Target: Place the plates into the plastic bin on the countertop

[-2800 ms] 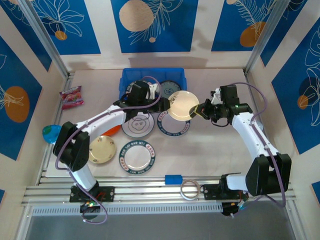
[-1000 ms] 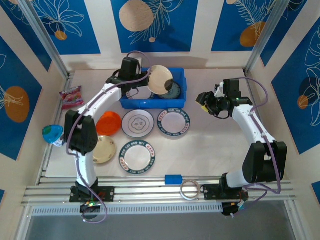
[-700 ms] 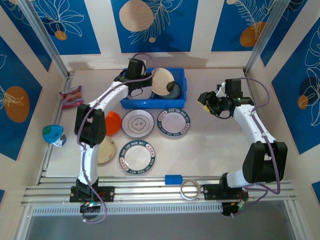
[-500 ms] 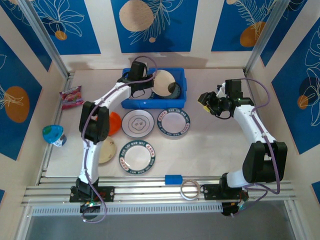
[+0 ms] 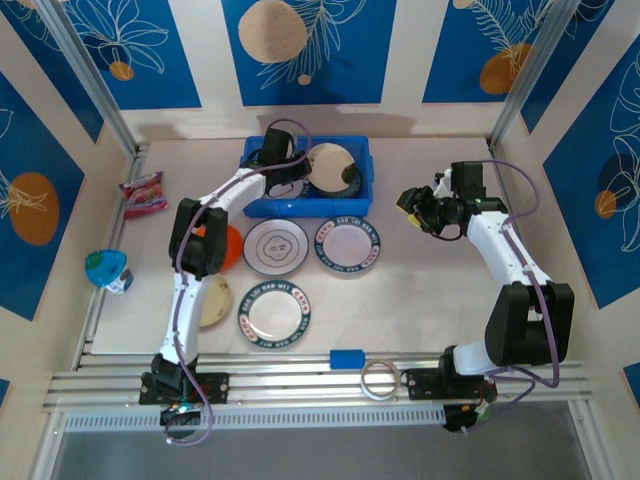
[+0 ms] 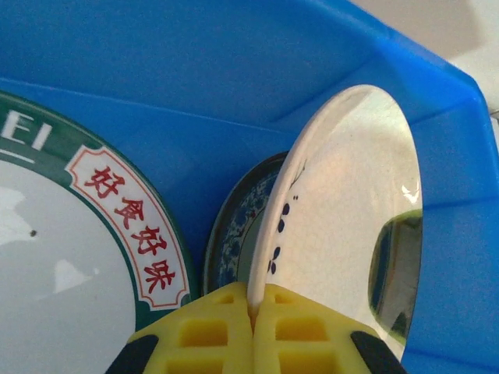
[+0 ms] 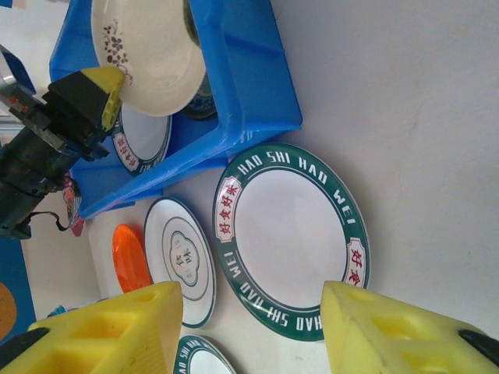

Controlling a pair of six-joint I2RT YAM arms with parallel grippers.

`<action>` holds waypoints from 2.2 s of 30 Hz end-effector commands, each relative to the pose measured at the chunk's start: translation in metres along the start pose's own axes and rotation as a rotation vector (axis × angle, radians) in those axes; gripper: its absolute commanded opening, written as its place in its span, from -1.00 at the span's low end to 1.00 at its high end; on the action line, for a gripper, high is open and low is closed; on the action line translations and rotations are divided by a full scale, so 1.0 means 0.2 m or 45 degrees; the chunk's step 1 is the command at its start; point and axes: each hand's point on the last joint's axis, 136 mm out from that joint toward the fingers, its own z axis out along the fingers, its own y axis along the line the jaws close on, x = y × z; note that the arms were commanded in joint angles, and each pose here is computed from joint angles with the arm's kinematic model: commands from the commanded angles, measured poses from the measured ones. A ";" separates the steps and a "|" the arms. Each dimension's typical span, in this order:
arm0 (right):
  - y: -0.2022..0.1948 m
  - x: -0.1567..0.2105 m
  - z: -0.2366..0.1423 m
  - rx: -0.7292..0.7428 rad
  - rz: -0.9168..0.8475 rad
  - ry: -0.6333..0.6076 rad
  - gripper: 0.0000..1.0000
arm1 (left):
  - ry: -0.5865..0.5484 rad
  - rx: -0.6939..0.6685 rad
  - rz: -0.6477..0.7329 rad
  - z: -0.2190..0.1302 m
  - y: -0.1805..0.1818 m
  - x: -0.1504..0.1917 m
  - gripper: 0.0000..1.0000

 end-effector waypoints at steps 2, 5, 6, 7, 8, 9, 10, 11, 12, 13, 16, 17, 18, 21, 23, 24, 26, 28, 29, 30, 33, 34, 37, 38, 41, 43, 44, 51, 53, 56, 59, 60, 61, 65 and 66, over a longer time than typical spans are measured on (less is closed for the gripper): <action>0.01 0.02 -0.01 -0.033 0.016 0.023 0.02 | -0.011 0.119 -0.057 0.01 -0.08 -0.06 -1.00; 0.01 0.03 0.00 -0.037 0.016 0.025 0.01 | 0.012 0.124 -0.070 0.04 -0.07 -0.03 -1.00; 0.00 0.03 0.00 -0.035 0.016 0.027 0.01 | 0.016 0.127 -0.075 0.04 -0.07 -0.02 -1.00; 0.00 0.03 0.00 -0.033 0.016 0.029 0.01 | 0.021 0.128 -0.080 0.05 -0.06 -0.02 -1.00; 0.00 0.03 0.00 -0.031 0.016 0.028 0.01 | 0.028 0.127 -0.084 0.06 -0.06 -0.01 -1.00; 0.00 0.03 0.00 -0.031 0.016 0.028 0.01 | 0.042 0.125 -0.085 0.07 -0.06 0.00 -1.00; -0.01 0.04 0.00 -0.029 0.017 0.029 0.02 | 0.054 0.125 -0.085 0.08 -0.06 0.00 -1.00; -0.01 0.04 0.01 -0.029 0.021 0.031 0.01 | 0.071 0.117 -0.090 0.10 -0.04 0.02 -1.00; -0.01 0.03 0.01 -0.033 0.019 0.030 0.01 | 0.077 0.115 -0.093 0.10 -0.04 0.02 -1.00; 0.00 0.04 0.01 -0.038 0.020 0.031 0.01 | 0.080 0.112 -0.097 0.11 -0.03 0.03 -0.95; 0.00 0.04 0.01 -0.040 0.020 0.032 0.01 | 0.080 0.105 -0.084 0.11 -0.04 0.04 -0.77; 0.00 0.04 0.01 -0.041 0.019 0.032 0.01 | 0.082 0.102 -0.077 0.11 -0.04 0.04 -0.68; 0.00 0.04 0.01 -0.043 0.019 0.030 0.01 | 0.085 0.097 -0.073 0.11 -0.04 0.04 -0.60; 0.00 0.04 0.01 -0.046 0.020 0.029 0.01 | 0.090 0.083 -0.063 0.10 -0.04 0.04 -0.29; 0.00 0.04 0.01 -0.050 0.024 0.027 0.01 | 0.092 0.057 -0.048 0.10 -0.03 0.05 -0.14; 0.01 0.03 0.00 -0.051 0.018 0.021 0.01 | 0.089 0.048 -0.037 0.09 -0.03 0.04 -0.08; 0.01 0.03 0.00 -0.044 0.011 0.010 0.01 | 0.083 0.020 -0.020 0.07 -0.02 0.03 0.00; 0.01 0.03 -0.01 -0.041 0.004 0.003 0.01 | 0.077 -0.001 -0.001 0.06 -0.02 0.02 0.03; 0.01 0.03 -0.02 -0.038 0.001 0.001 0.01 | 0.076 -0.011 0.007 0.05 -0.02 0.01 0.04; 0.01 0.03 -0.02 -0.034 0.001 0.000 0.01 | 0.073 -0.019 0.013 0.04 -0.02 0.01 0.04; 0.01 0.04 -0.02 -0.030 0.000 -0.002 0.01 | 0.058 -0.043 0.033 0.01 -0.01 -0.01 0.05; 0.01 0.04 -0.02 -0.031 -0.001 -0.002 0.01 | 0.053 -0.050 0.037 0.01 -0.01 -0.02 0.04; 0.01 0.04 -0.02 -0.031 -0.002 -0.003 0.01 | 0.013 -0.074 0.050 -0.02 -0.01 -0.05 -0.07; 0.00 0.04 -0.02 -0.030 -0.002 -0.002 0.01 | -0.012 -0.080 0.053 -0.04 -0.01 -0.07 -0.09; 0.00 0.05 -0.02 -0.029 -0.004 -0.005 0.01 | -0.053 -0.087 0.067 -0.06 -0.02 -0.10 -0.18; -0.01 0.05 -0.01 -0.026 0.003 -0.002 0.01 | -0.069 -0.078 0.072 -0.06 -0.03 -0.12 -0.25; -0.01 0.04 -0.01 -0.027 0.002 -0.003 0.01 | -0.072 -0.078 0.072 -0.06 -0.03 -0.12 -0.29; -0.02 0.05 0.02 -0.013 0.009 0.016 0.00 | -0.054 -0.059 0.048 0.00 -0.01 -0.08 -0.59; -0.02 0.05 0.02 -0.009 0.011 0.022 0.00 | -0.043 -0.062 0.040 0.02 0.01 -0.06 -0.63; -0.02 0.05 0.02 -0.004 0.011 0.021 0.00 | -0.023 -0.059 0.031 0.05 0.03 -0.03 -0.65; -0.02 0.05 0.03 -0.002 0.012 0.023 0.00 | -0.010 -0.060 0.025 0.07 0.05 -0.01 -0.69; -0.02 0.04 0.03 0.000 0.012 0.024 0.00 | -0.003 -0.063 0.023 0.08 0.06 0.01 -0.70; -0.02 0.05 0.03 0.002 0.011 0.028 0.00 | 0.003 -0.060 0.020 0.09 0.06 0.01 -0.71; -0.03 0.05 0.04 0.008 0.013 0.036 0.00 | 0.020 -0.056 0.019 0.12 0.08 0.05 -0.77; -0.03 0.06 0.05 0.009 0.012 0.040 0.00 | 0.023 -0.054 0.017 0.13 0.08 0.05 -0.79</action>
